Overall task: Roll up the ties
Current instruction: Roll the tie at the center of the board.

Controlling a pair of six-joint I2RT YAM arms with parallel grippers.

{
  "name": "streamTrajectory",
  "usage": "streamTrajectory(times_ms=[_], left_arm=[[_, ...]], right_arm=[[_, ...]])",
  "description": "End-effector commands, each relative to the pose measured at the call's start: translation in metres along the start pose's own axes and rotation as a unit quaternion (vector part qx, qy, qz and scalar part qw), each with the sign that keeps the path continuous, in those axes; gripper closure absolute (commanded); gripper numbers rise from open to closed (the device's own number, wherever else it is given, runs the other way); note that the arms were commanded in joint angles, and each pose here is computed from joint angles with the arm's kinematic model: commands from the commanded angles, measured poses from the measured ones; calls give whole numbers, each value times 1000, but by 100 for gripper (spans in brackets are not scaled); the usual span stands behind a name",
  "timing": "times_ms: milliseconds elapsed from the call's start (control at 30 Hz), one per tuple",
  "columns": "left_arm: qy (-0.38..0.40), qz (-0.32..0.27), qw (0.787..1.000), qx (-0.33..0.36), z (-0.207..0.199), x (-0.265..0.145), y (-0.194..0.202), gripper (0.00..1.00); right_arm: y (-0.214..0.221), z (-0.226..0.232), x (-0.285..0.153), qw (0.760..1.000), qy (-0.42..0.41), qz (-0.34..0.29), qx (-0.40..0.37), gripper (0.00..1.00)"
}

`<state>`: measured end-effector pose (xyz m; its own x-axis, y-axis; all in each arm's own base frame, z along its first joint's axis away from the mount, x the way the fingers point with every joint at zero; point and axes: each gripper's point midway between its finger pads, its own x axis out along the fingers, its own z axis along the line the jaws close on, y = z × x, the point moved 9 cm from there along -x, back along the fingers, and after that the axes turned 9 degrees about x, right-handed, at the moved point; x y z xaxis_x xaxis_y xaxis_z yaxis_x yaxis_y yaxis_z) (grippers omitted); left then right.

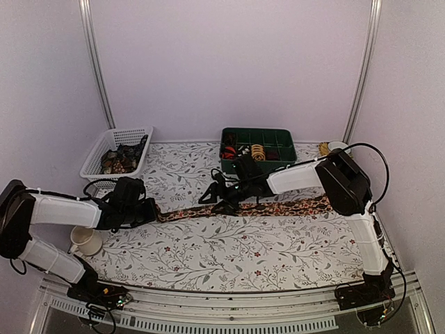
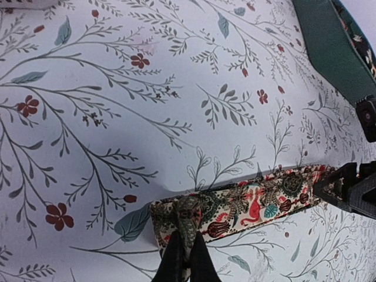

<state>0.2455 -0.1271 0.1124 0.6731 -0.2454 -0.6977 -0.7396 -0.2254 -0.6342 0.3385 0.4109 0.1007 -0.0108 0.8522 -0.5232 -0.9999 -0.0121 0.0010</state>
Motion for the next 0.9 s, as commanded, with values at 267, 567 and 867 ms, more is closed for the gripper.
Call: streamTrajectory(times_ms=[267,567,867], left_arm=[[-95,14,992,80,-28,20,-1,100],[-109,-14,984,141,-39,23,1,100],[-64,-3,982,178,-49,34,4,100]], right_arm=[[10,16,-26,999,-22,13,-35,26],[11,47,-35,994,-96,27,-46,26],[4,69,-40,990,-125,18,-58,25]])
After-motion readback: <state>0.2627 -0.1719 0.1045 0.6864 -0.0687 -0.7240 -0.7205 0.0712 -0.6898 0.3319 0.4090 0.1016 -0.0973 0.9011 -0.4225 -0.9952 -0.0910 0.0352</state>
